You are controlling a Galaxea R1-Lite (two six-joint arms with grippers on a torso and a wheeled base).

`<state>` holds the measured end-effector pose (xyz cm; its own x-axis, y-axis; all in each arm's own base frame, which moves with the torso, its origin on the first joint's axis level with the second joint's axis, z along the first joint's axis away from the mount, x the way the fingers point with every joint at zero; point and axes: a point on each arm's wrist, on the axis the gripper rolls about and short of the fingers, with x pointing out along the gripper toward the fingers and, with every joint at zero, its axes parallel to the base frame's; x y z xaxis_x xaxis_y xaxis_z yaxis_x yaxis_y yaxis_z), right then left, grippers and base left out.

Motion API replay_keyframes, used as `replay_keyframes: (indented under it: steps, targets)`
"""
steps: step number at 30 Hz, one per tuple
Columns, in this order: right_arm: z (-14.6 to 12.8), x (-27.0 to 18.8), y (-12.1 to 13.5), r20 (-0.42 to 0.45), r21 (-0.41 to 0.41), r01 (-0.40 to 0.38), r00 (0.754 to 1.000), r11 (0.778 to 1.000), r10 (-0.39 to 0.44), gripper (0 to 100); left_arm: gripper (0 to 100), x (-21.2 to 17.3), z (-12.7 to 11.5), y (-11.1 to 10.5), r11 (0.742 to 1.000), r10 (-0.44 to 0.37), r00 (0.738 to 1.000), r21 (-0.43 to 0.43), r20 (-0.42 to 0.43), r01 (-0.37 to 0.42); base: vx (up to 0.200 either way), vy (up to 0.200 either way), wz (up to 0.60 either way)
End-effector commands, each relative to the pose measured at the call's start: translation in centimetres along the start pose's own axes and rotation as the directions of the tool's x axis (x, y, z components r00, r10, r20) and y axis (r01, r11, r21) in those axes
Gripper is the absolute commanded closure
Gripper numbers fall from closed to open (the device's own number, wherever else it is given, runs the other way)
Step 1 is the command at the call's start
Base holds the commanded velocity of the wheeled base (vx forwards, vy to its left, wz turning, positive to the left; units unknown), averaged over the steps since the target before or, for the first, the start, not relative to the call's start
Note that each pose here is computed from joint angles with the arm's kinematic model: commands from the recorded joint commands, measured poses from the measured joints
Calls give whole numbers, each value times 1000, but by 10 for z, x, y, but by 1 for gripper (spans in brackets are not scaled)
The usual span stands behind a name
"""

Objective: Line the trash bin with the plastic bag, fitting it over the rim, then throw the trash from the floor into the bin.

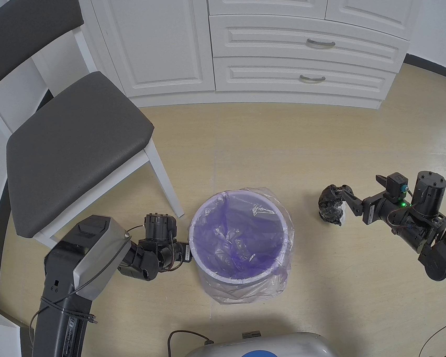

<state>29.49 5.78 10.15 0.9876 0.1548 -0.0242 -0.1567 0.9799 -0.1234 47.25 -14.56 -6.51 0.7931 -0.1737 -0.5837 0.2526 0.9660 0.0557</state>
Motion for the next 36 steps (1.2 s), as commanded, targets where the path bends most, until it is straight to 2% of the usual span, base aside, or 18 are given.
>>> replay_keyframes:
  steps: [1,4,9,11,13,22,28,32,36]
  targets:
    - [3,0,-3,9,-1,11,1000,1000,-11,0,0,-12,10,5,1000,27,999,-12,17,-27,0,0,0]
    - [4,-1,-3,9,1,13,1000,1000,-13,0,0,-27,9,6,1000,28,1000,-9,3,-28,0,0,0]
    - [20,-21,-6,-49,1,5,999,1000,-5,0,0,-83,4,8,1000,27,994,-18,105,-25,0,0,0]
    - [20,-21,-6,-49,1,5,999,1000,-5,0,0,-83,4,8,1000,27,994,-18,105,-25,0,0,0]
    - [39,-42,-8,-85,29,0,996,1000,2,0,0,-125,-1,12,999,30,992,-20,122,-27,0,0,0]
    - [67,-87,-15,-126,37,4,992,999,1,0,0,-199,-4,7,1000,2,987,-8,160,-1,0,0,0]
    - [75,-115,-19,-200,35,11,980,999,-4,0,0,-255,-5,-1,999,-39,967,10,253,38,0,0,0]
    - [75,-115,-19,-247,44,17,969,999,-6,0,0,-280,-9,-1,998,-55,959,11,278,54,0,0,0]
    - [72,-99,-24,-298,98,92,953,991,-59,0,0,-306,-12,-3,997,-76,940,7,331,78,0,0,0]
